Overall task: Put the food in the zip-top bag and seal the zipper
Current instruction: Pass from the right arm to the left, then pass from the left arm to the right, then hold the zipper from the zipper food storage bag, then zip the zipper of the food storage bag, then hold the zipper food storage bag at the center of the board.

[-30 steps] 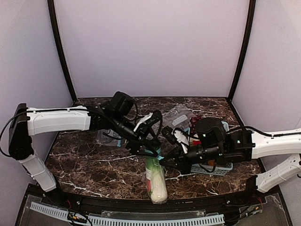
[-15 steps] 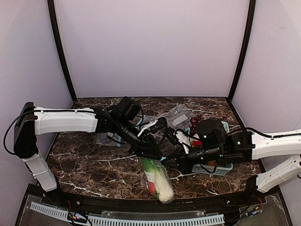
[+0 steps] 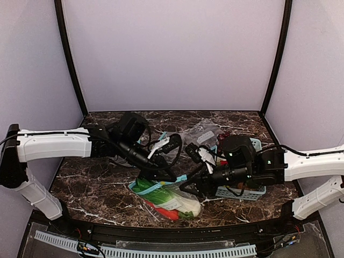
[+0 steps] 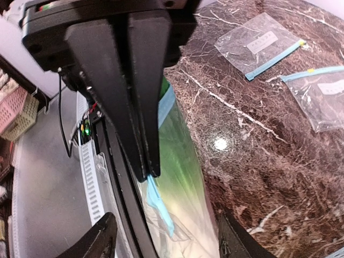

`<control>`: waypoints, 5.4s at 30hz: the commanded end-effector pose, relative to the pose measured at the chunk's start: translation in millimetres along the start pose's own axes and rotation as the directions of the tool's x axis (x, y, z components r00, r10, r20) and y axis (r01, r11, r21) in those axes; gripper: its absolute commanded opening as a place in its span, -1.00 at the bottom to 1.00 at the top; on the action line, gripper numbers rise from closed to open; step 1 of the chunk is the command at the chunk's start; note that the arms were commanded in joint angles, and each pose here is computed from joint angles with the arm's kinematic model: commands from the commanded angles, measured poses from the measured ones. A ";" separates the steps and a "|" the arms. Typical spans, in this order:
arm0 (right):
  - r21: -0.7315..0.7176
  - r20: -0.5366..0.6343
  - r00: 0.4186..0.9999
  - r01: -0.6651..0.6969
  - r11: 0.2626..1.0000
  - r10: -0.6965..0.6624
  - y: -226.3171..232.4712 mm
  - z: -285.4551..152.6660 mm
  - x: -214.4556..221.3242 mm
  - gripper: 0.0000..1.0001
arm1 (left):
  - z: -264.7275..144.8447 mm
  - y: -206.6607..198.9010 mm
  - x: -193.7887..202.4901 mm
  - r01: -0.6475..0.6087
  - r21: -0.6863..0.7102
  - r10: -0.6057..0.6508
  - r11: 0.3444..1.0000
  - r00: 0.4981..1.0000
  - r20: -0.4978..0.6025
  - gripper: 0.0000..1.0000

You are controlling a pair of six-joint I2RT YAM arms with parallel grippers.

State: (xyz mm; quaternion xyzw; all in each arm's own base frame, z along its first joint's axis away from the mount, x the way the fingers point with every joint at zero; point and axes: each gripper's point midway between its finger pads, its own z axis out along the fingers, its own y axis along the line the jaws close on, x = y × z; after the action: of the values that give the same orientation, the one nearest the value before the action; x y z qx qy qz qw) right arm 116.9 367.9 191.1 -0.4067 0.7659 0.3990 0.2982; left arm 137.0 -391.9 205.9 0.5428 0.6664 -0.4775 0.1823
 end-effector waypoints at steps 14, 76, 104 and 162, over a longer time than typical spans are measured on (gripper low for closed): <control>-0.050 0.123 0.989 0.083 0.995 -0.077 5.1 44.7 -46.7 -0.20 | -21.4 -1.0 0.3 0.145 -0.118 -0.134 0.982 0.987 0.094 -0.99; 0.090 0.075 0.996 -0.060 0.994 0.053 -42.6 42.4 -36.0 -1.00 | -42.3 13.2 61.1 0.150 -0.267 -0.170 0.952 0.984 -0.055 -0.99; 0.254 0.100 0.992 -0.101 0.962 0.077 -95.7 24.7 -42.1 -1.00 | -64.8 19.1 110.8 0.235 -0.369 -0.280 0.899 0.957 -0.073 -0.99; -0.141 0.074 0.980 0.192 0.971 -0.183 -6.0 6.9 -89.7 0.48 | -55.8 -14.4 59.6 0.123 -0.078 -0.130 0.989 0.987 -0.090 -0.99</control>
State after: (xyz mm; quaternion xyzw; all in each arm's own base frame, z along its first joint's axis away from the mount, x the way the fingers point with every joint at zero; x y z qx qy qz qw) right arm 178.6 388.7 260.2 -0.4430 0.7059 0.4257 0.3523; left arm 125.8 -304.9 176.3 0.4945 0.7508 -0.4137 0.1438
